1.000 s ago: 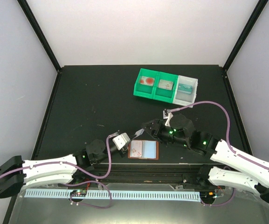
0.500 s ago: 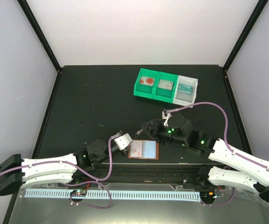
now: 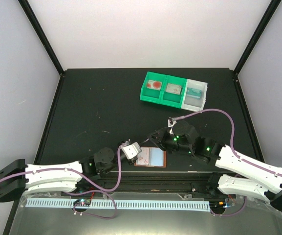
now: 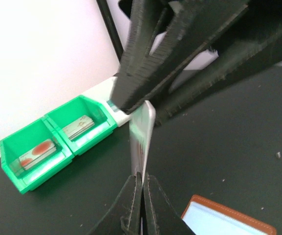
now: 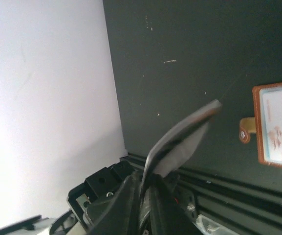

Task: Take the credit cards out of the card holder

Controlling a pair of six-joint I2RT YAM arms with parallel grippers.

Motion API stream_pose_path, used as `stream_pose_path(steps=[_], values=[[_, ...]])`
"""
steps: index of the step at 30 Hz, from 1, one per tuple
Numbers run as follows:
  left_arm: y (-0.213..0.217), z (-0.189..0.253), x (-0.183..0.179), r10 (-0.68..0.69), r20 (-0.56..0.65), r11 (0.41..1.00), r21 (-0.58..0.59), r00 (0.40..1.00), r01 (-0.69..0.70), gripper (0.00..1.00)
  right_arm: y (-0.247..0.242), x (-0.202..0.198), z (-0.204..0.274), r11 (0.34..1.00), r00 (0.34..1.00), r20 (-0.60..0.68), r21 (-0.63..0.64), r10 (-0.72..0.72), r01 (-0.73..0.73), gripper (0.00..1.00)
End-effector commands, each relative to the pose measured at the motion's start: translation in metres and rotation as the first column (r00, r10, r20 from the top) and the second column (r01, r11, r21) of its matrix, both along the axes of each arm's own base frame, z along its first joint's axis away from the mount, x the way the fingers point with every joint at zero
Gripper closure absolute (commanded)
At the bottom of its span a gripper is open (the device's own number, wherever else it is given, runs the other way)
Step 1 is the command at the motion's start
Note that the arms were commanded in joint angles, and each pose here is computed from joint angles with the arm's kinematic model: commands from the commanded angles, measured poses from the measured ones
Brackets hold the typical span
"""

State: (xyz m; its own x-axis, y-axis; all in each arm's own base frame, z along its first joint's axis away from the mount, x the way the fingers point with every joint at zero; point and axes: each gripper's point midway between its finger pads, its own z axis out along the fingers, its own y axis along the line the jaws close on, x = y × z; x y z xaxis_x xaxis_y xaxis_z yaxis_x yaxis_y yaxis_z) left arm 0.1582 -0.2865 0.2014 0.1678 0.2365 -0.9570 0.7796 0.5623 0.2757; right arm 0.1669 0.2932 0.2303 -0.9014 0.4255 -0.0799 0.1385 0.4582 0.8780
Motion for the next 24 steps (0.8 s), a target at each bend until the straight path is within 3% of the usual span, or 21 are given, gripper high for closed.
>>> stream_pose_path(steps=[1, 4, 9, 18, 24], values=[[-0.004, 0.023, 0.001, 0.014, 0.039, 0.999, -0.04, 0.999, -0.012, 0.98, -0.002, 0.006, 0.002, 1.0, 0.998, 0.053, 0.0, -0.017, 0.017, 0.99], [0.004, 0.022, 0.006, 0.059, -0.011, 0.997, -0.056, 0.998, -0.06, 0.85, -0.003, 0.006, 0.0, 1.0, 0.994, 0.112, -0.012, 0.011, -0.009, 0.99], [0.01, 0.024, 0.002, 0.056, -0.139, 0.996, -0.062, 0.989, -0.065, 0.51, -0.016, 0.008, -0.005, 0.996, 0.97, 0.242, -0.087, 0.037, -0.017, 0.99], [0.03, 0.043, -0.008, 0.013, -0.403, 0.967, -0.229, 0.915, -0.114, 0.24, -0.049, 0.002, -0.005, 0.986, 0.847, 0.52, -0.165, 0.107, -0.024, 0.99], [0.037, 0.05, -0.007, -0.041, -0.54, 0.943, -0.298, 0.84, -0.146, 0.02, -0.055, -0.003, 0.004, 0.963, 0.773, 0.6, -0.263, 0.209, -0.057, 0.99]])
